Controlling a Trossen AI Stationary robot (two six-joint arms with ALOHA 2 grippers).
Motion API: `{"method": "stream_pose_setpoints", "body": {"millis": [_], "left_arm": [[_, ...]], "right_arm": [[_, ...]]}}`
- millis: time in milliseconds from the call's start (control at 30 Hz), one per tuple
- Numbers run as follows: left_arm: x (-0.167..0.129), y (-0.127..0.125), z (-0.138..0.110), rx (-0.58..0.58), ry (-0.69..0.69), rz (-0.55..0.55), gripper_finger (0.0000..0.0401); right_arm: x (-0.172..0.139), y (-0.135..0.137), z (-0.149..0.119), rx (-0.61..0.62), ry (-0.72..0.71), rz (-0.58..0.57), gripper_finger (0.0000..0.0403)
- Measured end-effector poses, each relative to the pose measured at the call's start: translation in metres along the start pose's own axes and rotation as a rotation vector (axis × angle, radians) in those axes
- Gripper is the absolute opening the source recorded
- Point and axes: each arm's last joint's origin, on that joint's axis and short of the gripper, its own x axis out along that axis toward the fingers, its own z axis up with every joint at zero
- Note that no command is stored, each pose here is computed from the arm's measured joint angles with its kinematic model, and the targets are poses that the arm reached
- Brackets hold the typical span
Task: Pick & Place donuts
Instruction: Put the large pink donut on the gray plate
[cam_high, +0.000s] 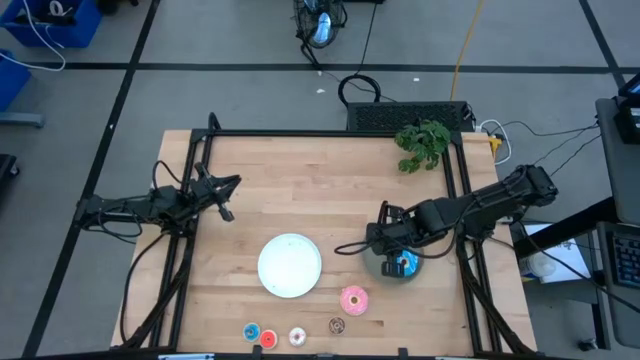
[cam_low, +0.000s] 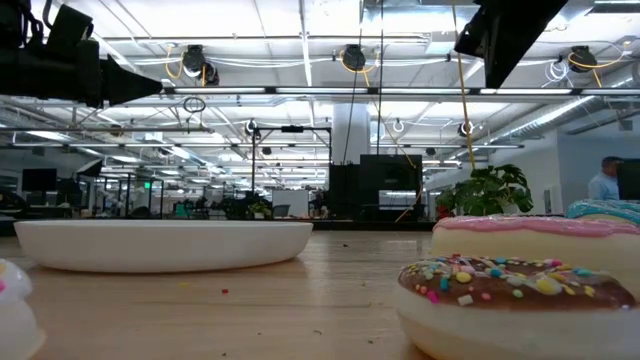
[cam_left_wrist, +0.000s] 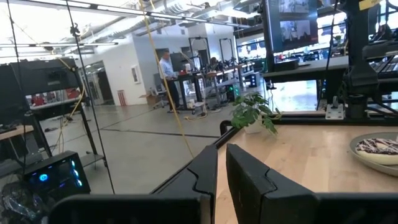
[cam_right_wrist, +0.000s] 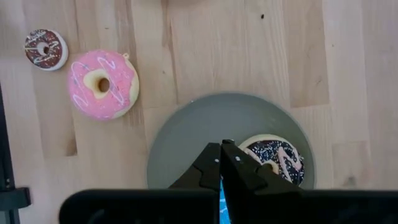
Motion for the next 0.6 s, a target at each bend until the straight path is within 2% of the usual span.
{"method": "stream_pose_setpoints", "body": {"millis": [233,400,600], "left_arm": [[0.0,0.0,0.0,0.007,0.0,0.0,0.0042],[0.0,0.0,0.0,0.006,0.0,0.0,0.0042],[0.0,0.0,0.0001,0.002,-0.001,0.0,0.0042]], "right_arm": [[0.0,0.0001,0.0004,-0.018,-0.005,-0.002,0.0],[0.0041,0.0022,0.0043,-0.056,-0.058,0.023,0.0],[0.004,0.0023,0.0044,-0.042,-0.06,0.024,0.0]]}}
